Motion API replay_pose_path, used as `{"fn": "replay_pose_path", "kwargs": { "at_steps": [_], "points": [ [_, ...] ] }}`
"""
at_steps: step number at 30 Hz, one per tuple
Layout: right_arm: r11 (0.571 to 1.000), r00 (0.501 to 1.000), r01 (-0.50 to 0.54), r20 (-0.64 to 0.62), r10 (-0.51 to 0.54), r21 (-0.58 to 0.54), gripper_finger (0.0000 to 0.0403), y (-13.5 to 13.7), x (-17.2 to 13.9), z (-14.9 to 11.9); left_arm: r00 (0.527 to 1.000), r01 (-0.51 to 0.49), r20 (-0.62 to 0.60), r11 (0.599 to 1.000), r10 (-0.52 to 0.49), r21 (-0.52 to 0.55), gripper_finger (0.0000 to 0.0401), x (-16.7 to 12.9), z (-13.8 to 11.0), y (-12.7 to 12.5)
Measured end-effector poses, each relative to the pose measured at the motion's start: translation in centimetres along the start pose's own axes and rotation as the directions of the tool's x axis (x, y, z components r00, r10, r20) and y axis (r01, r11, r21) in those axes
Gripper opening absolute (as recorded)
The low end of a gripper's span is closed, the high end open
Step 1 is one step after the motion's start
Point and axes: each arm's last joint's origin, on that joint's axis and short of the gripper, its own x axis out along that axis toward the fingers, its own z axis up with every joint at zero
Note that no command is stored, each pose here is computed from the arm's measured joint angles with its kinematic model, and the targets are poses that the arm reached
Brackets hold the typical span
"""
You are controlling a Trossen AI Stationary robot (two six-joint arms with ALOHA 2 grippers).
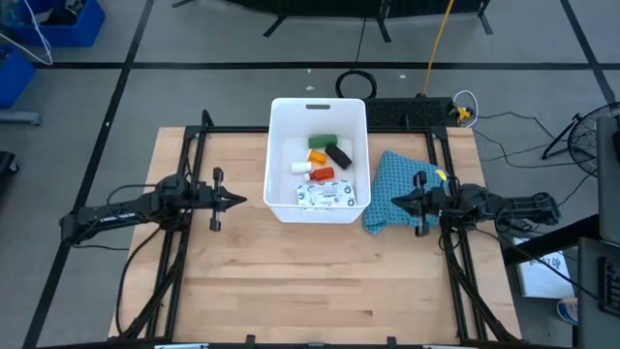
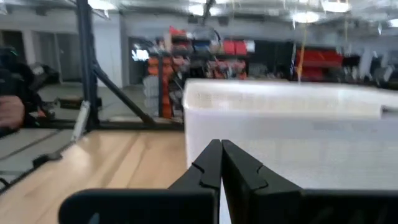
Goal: Pick & place medical supplies in basket/bin
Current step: Return to Home Position
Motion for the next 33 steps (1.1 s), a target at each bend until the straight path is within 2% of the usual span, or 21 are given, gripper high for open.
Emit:
{"fn": "replay_pose_path", "kwargs": {
  "at_steps": [3,8,14,22,33],
  "points": [
    [1.000,0.999,0.020,-0.033,-0.019,0.016,0.0000,-0.16,0.01,-0.32,1.000,0.000,0.005,1.000,0.000,-0.007,0.0000,0.00,0.06,0.01],
    [1.000,1.000,0.019,-0.010,-0.018,0.019,0.0000,-0.28,0.02,-0.12,1.000,0.004,0.007,1.000,-0.003,-0.025,0.0000,0.00,0.08,0.00],
    [0.999,1.000,0.031,-0.004,-0.031,-0.021,0.0000,-0.34,0.02,-0.05,1.000,0.005,-0.001,0.998,-0.005,-0.055,0.0002,0.00,0.00,-0.01],
    [0.993,0.992,0.115,0.051,-0.112,-0.042,0.0000,-0.60,-0.01,0.51,0.999,-0.001,-0.039,0.990,-0.005,-0.139,0.0032,0.00,-0.35,-0.06],
    [0.993,0.993,0.110,0.050,-0.108,-0.043,0.0000,-0.58,-0.01,0.49,0.999,-0.001,-0.039,0.991,-0.004,-0.135,0.0041,0.00,-0.35,-0.06]
  ]
}}
